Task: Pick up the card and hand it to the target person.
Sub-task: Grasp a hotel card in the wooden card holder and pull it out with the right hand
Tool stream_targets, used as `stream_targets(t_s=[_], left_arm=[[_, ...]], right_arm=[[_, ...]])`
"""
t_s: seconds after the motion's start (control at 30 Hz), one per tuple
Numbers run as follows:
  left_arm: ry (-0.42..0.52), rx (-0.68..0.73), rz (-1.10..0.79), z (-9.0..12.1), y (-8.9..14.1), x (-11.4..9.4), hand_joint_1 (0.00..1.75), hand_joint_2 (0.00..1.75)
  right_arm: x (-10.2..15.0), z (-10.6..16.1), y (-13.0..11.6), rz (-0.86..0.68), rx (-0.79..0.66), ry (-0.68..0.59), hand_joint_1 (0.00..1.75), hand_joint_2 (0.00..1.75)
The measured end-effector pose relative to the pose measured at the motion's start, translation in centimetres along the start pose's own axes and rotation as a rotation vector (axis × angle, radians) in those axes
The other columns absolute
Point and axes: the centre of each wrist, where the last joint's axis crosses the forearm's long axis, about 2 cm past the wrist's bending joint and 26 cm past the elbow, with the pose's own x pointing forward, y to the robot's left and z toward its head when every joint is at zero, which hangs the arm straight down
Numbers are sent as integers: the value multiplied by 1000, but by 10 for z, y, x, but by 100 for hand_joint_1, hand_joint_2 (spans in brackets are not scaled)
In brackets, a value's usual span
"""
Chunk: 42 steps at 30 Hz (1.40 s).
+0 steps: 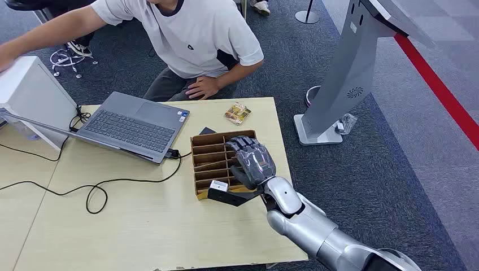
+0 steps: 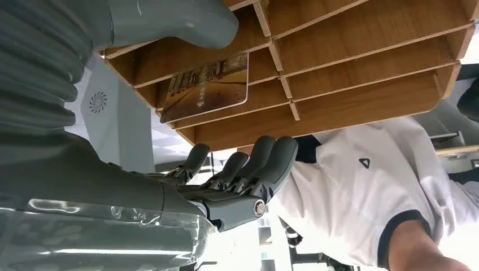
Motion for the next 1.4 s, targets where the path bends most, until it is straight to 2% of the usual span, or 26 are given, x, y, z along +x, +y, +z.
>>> stream_targets(t_s=[0.23, 0.47, 0.7, 1.17, 1.4], left_arm=[[-11, -26, 61, -2, 0, 1, 0, 175], [-30, -91, 181, -19, 10, 9, 0, 175], [-48, 5, 69, -17, 12, 7, 0, 175], [-34, 6, 27, -9, 7, 3, 0, 175], [-34, 5, 20, -7, 6, 3, 0, 175]], right_arm=[[-2, -1, -1, -6, 1, -4, 58, 175], [1, -8, -4, -14, -16, -3, 56, 175], [-9, 1, 1, 15, -6, 68, 58, 175], [-15, 4, -1, 29, 3, 67, 52, 175], [-16, 4, -2, 28, 2, 66, 56, 175]])
